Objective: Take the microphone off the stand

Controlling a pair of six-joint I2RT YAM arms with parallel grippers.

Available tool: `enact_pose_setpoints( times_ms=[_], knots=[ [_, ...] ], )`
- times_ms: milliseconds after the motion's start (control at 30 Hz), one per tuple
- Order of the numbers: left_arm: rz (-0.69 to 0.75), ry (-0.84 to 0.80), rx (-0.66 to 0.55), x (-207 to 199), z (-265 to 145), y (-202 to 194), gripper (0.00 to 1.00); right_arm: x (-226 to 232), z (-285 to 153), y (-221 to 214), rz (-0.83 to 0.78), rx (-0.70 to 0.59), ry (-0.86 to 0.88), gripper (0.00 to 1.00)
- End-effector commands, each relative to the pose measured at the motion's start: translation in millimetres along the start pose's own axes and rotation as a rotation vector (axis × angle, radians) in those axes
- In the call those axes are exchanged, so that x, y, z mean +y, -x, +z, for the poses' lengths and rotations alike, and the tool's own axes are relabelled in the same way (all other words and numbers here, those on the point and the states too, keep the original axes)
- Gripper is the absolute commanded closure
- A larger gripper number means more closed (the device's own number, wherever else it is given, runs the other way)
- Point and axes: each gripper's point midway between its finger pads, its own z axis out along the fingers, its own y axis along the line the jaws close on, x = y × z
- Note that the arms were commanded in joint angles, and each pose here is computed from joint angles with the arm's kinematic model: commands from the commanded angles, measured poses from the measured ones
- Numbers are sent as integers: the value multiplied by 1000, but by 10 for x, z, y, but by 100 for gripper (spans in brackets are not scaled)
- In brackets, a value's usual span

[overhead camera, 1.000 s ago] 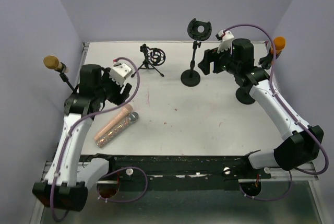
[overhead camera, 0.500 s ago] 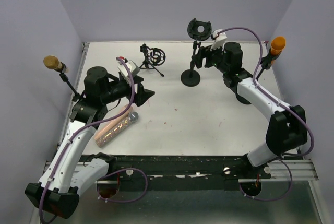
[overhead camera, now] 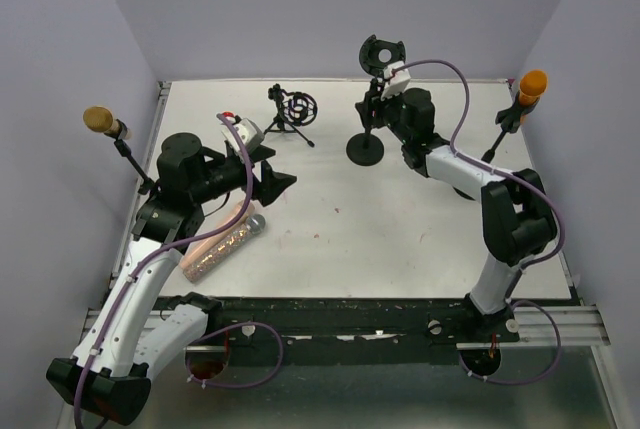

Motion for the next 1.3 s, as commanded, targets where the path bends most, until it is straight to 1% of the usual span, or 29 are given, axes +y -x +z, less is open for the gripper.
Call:
enact_pose_setpoints(
  times_ms=[0,67,133,267,367,400,533,633,733,767,867,933,967,1000,1033,1067,1100,1133,1200,1267],
  knots=[
    [37,-4,-16,7,9,48,16,-137,157,189,-49,-97,-98,47],
    [37,-6,-19,3,11,48,16,-185,194,128,-54,-89,-122,57],
    [34,-7,-19,4,18,47,16,-233,214,85,-58,-87,-143,65],
    [33,-16,-22,-4,27,73,16,-180,230,-19,-86,-60,-109,74],
    [42,-14,-31,8,35,127,16,-114,98,-107,-57,-14,-82,81],
    [48,-15,-35,7,38,144,16,-8,32,-131,-45,-1,-27,83],
    [50,4,-46,55,59,174,16,357,-340,-379,-16,86,166,87],
    [28,-1,-47,77,112,161,16,566,-611,-478,-1,117,274,90],
    [-32,-29,-55,46,174,179,16,717,-832,-532,11,136,360,92],
    [-41,-40,-55,29,195,173,16,773,-902,-554,48,151,385,93],
    [-37,-67,-47,-9,264,138,16,886,-1082,-592,64,166,440,95],
    [-28,-87,-39,-44,305,105,17,881,-1173,-663,64,180,437,95],
    [-26,-105,-32,-78,321,86,18,870,-1207,-695,63,186,430,94],
    [-20,-126,-27,-113,336,74,19,865,-1240,-716,59,194,427,87],
    [-17,-140,-21,-143,347,53,19,864,-1273,-720,51,200,428,78],
    [-19,-145,-16,-155,361,31,19,860,-1289,-698,48,201,425,63],
    [-22,-151,-11,-172,368,14,19,843,-1297,-634,51,197,411,52],
    [-21,-162,-7,-199,376,9,19,827,-1302,-566,53,192,398,46],
    [-20,-173,7,-234,381,-24,19,791,-1316,-379,52,172,368,39],
    [-18,-176,12,-251,382,-49,19,746,-1322,-195,70,161,333,37]
  ],
)
